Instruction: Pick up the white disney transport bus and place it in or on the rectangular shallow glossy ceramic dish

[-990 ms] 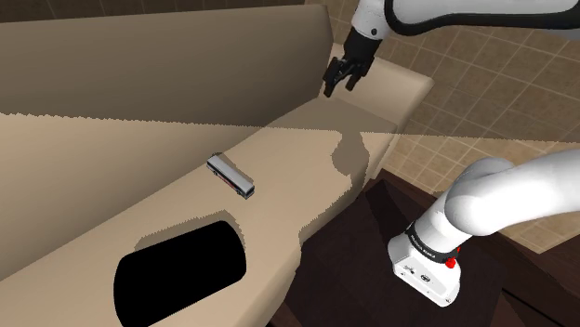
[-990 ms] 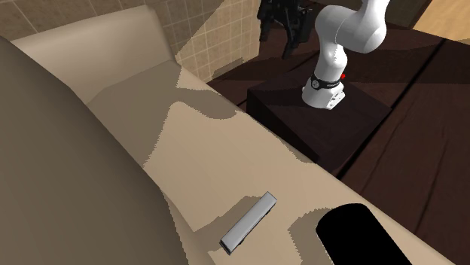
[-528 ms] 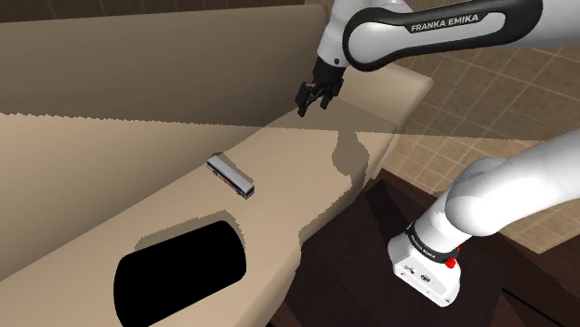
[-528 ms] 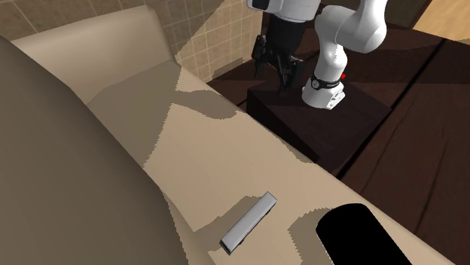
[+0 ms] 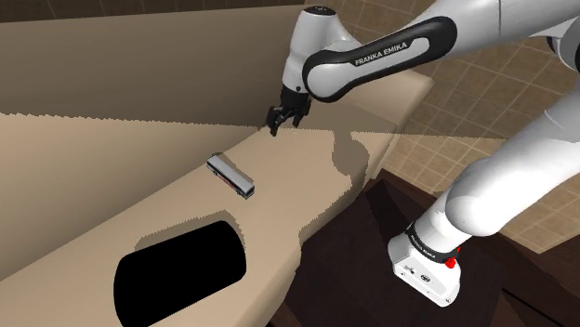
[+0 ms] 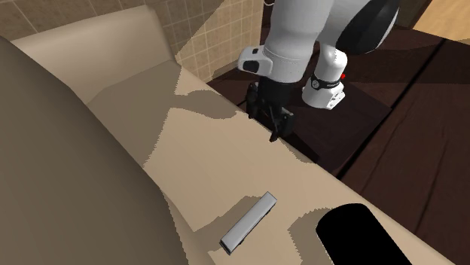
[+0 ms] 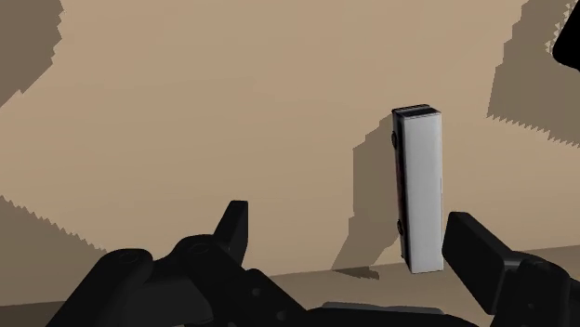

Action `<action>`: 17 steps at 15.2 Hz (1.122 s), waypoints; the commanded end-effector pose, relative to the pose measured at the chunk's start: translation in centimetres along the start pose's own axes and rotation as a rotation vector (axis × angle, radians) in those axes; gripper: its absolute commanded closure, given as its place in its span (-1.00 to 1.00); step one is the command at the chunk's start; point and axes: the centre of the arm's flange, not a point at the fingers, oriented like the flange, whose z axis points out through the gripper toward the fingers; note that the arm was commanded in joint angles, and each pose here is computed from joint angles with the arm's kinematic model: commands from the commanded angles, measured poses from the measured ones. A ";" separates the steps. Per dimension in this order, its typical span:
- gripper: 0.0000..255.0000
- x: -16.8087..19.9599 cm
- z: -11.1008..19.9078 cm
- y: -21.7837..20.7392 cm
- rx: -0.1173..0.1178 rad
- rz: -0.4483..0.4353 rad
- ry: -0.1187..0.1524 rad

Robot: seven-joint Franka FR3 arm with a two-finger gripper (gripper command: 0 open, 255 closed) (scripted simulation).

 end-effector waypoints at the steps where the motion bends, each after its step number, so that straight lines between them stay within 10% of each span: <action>1: -1.00 0.7 2.3 -1.1 0.002 -0.005 -0.005; 17: -1.00 7.1 19.7 -11.5 0.005 -0.047 -0.045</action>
